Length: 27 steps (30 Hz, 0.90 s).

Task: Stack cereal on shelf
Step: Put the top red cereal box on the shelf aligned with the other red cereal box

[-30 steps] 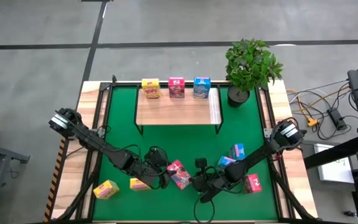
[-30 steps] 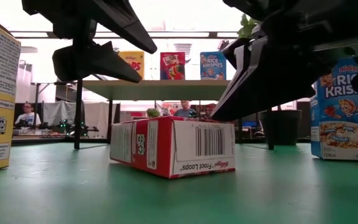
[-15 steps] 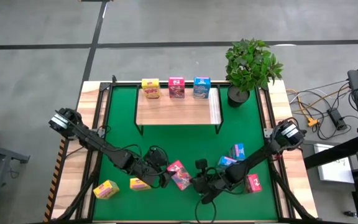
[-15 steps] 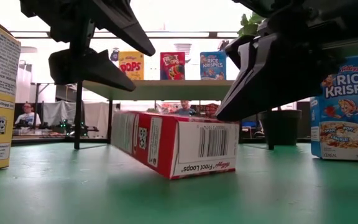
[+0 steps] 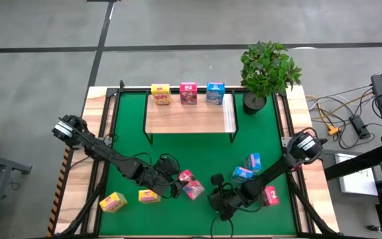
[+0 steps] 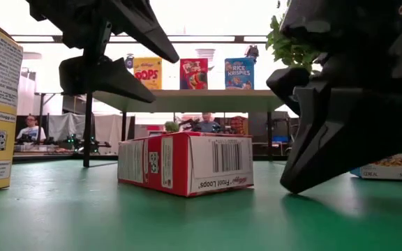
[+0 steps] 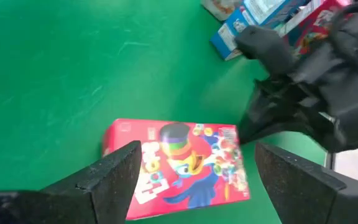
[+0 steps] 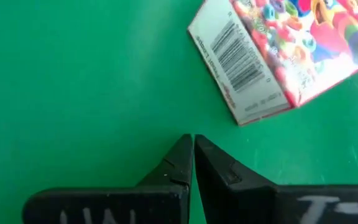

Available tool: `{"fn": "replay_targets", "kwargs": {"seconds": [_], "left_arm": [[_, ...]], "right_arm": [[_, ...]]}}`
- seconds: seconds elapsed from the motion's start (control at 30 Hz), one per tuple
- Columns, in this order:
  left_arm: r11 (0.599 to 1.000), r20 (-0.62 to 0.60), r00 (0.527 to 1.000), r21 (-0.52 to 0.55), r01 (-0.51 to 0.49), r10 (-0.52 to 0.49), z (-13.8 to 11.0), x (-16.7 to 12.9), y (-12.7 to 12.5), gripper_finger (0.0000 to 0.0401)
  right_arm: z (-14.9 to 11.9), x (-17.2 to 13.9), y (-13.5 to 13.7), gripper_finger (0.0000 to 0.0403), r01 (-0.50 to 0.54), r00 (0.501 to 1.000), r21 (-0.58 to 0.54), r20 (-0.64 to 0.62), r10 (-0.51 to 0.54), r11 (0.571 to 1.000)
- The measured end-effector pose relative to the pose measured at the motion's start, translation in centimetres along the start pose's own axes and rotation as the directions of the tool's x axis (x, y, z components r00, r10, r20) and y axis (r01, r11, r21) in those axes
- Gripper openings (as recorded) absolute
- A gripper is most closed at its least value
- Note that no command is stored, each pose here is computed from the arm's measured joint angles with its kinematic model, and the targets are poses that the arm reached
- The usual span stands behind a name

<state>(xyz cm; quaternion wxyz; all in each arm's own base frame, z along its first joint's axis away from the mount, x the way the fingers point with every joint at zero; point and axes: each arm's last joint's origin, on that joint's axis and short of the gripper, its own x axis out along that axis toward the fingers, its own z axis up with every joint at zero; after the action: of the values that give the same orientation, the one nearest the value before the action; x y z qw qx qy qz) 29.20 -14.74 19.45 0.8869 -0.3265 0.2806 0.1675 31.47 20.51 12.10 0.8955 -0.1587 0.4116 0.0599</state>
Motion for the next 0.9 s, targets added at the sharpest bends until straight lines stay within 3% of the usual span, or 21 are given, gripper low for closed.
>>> {"fn": "replay_targets", "kwargs": {"seconds": [0.33, 0.57, 0.9], "left_arm": [[0.996, -0.001, 1.0, 0.092, -0.002, 0.003, 0.0, 0.0, 0.0, 0.0296], [0.965, -0.052, 0.999, 0.26, 0.025, -0.012, -0.3, -0.1, 0.0, 0.0296], [0.974, -0.088, 0.996, 0.226, -0.013, 0.034, -0.6, -0.1, 0.5, 0.0296]], "right_arm": [[0.5, -0.1, -0.1, 0.0009, 0.014, 1.0, 0.018, 0.024, -0.015, 1.0], [2.1, -0.9, -0.2, 0.0009, 0.012, 0.998, 0.048, 0.066, -0.016, 0.999], [5.2, -2.1, -0.9, 0.0009, 0.006, 0.996, 0.173, 0.091, -0.022, 0.985]]}}
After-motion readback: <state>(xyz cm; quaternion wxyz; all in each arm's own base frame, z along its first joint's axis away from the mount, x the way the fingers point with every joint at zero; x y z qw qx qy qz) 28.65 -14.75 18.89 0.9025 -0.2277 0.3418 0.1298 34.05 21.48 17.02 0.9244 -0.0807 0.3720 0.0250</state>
